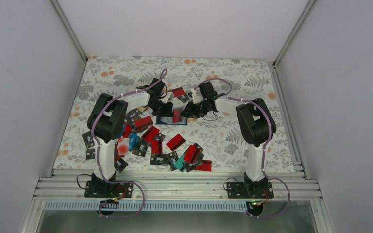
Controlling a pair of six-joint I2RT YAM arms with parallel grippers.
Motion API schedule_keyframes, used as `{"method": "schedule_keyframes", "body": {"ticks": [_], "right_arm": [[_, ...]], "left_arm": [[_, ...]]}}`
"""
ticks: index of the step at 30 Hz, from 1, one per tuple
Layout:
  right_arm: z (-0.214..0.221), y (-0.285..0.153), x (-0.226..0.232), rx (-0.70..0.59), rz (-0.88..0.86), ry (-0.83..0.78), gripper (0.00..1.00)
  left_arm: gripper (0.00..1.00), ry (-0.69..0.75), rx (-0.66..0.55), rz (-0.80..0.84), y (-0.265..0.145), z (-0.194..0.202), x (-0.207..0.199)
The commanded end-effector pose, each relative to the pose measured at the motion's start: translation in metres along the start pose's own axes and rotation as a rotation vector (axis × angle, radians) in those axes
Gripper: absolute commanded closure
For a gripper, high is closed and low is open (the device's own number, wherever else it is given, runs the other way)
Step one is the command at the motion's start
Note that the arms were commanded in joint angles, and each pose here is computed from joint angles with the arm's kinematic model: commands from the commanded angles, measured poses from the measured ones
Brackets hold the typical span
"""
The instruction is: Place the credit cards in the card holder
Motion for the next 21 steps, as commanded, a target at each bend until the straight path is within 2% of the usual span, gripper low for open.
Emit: {"method": "schedule_keyframes", "body": {"ticks": [1,15,21], "right_arm": [[-0.007,-0.005,0.016,-0.018,-0.010,-0.028,0.82],[-0.007,0.004,0.018,-0.003,-0.012,-0.029,0.85],[-0.008,0.000,0.021,-0.011,0.007,-0.038,0.85]], "left_arm": [[0.97,-0.022,0.067,-0.034,0.020,0.014,0.011],[0.97,-0.020,0.059,-0.005,0.019,0.012,0.003],[0.98,-0.029,0.060,0.058,0.022,0.012,-0.009]]}}
Point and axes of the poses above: each gripper's point midway between its finger pads, its own y axis out along the fingers, its own x axis along the line the jaws close on, z = x × y, the point moved 5 cm from there along -y, back along the fingers, and after that the axes turned 2 degrees about y, right-handed, at the moved point
